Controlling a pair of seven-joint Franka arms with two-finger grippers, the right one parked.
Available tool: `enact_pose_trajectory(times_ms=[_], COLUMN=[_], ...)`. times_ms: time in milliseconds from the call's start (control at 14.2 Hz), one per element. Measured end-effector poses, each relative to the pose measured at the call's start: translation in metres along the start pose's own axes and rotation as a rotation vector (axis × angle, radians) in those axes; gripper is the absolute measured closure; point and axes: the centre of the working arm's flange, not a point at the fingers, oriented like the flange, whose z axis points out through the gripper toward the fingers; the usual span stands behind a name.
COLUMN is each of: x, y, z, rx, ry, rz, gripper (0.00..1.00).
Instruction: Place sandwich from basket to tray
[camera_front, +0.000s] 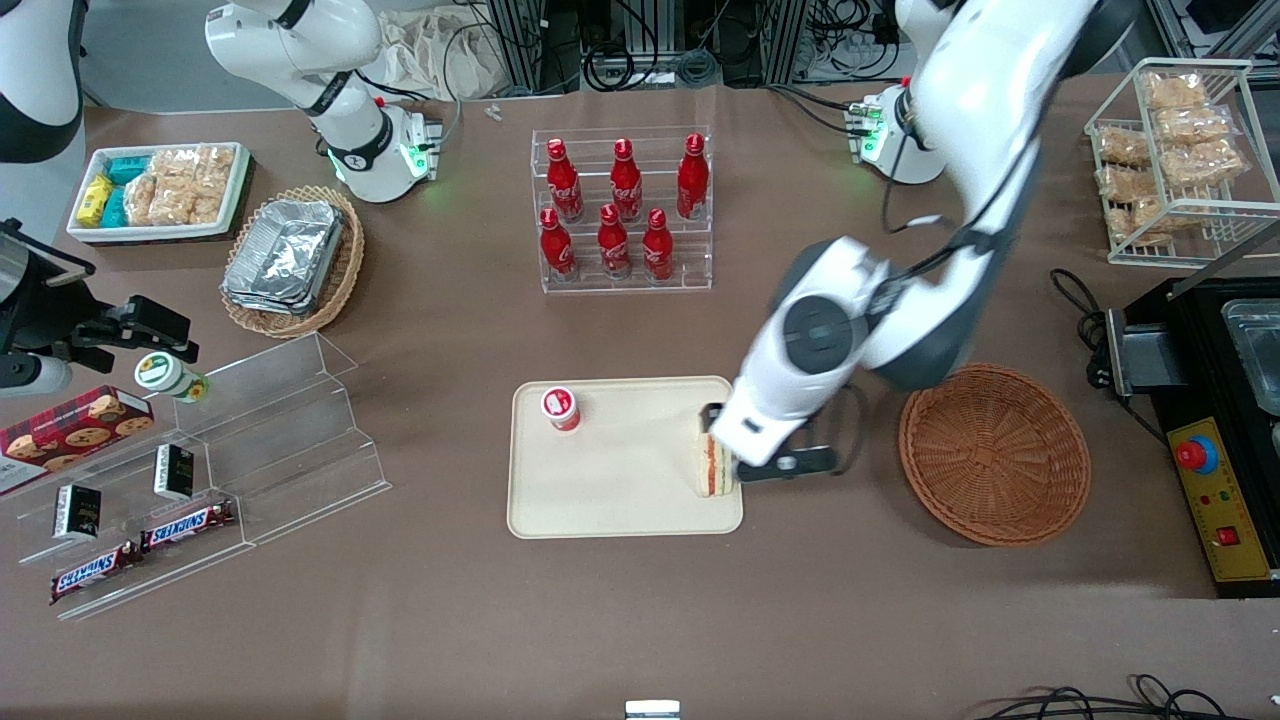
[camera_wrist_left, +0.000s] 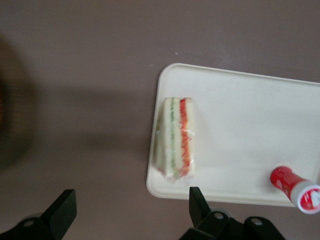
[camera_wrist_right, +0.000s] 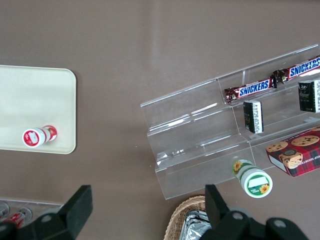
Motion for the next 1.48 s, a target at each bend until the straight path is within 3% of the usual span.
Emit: enact_pose_trajectory(times_ms=[282,494,635,776,1059,1482], x=[-0.020,-0.035,-0.034,-0.035,-0.046,-0.064], y=[-0.067,-0.129,-0.180,-0.222,-0.264,-0.282], z=[-0.124,-0.181,-0.209,-0.230,-0.246,-0.252], rx=[0.008,0.031,0.007,-0.012,0.003,0.024], ry=[0.009,-0.025,-0.041,-0.035,-0.054,-0.050], rz=[-0.009,0.049,0.062,0.055,0.107,0.105], gripper=[0.00,0.00,0.00,0.00,0.00,0.00])
